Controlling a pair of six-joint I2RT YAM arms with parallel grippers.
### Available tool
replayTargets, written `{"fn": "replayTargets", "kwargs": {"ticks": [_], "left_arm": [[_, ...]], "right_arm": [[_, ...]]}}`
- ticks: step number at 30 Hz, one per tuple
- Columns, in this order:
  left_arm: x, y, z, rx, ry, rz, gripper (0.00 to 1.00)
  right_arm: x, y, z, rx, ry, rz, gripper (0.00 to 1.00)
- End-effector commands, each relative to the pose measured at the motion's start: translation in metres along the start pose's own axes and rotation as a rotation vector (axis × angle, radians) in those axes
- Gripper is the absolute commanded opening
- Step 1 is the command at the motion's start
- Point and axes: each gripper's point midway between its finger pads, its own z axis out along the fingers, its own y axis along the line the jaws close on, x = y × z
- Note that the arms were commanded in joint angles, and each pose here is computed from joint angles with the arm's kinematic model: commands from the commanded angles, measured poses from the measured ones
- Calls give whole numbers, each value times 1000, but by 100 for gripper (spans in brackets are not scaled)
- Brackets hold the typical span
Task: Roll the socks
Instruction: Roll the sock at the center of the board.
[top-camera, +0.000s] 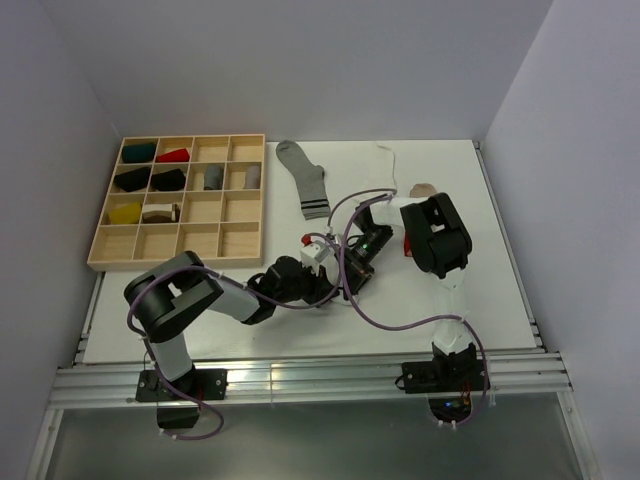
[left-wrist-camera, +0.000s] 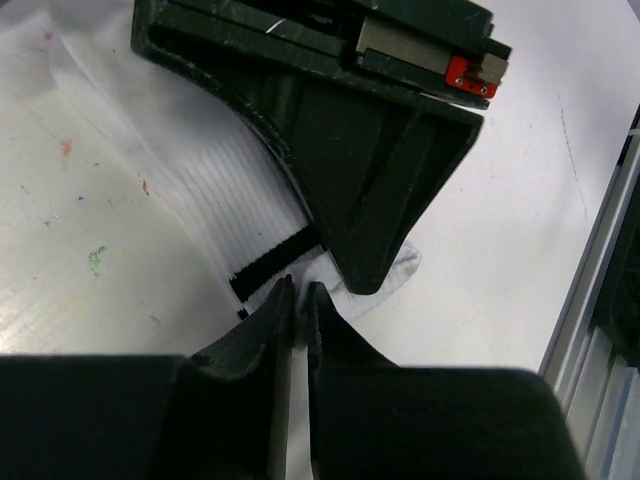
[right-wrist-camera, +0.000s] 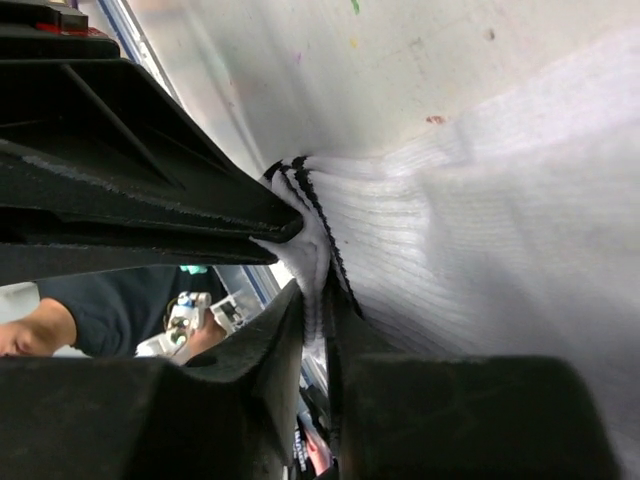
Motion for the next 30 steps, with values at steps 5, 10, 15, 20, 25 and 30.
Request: {"fn": "replayTargets", "kwargs": {"ticks": [5,10,15,20,25,30], "left_arm": [[13,3,6,-50,66,-119,0],[22,12,5,-129,136,-215,0],[27,11,0,-137,199,-354,0],[27,18,0,-177,288,-459,0],[29,14,-3,-185,392,-585,0],[41,8,-5,-165,494,-722,0]], "right_arm": [[-23,-7,-24,160,-134,-98,33],[-34,1,-51,270,-253,-153,46],[-38,5,-81,385,-363,-185,48],[-40,15,-123,595,-487,-327,47],[-33,22,-139,751,-560,-527,47],[-18,32,-115,810,-526,-735,46]]}}
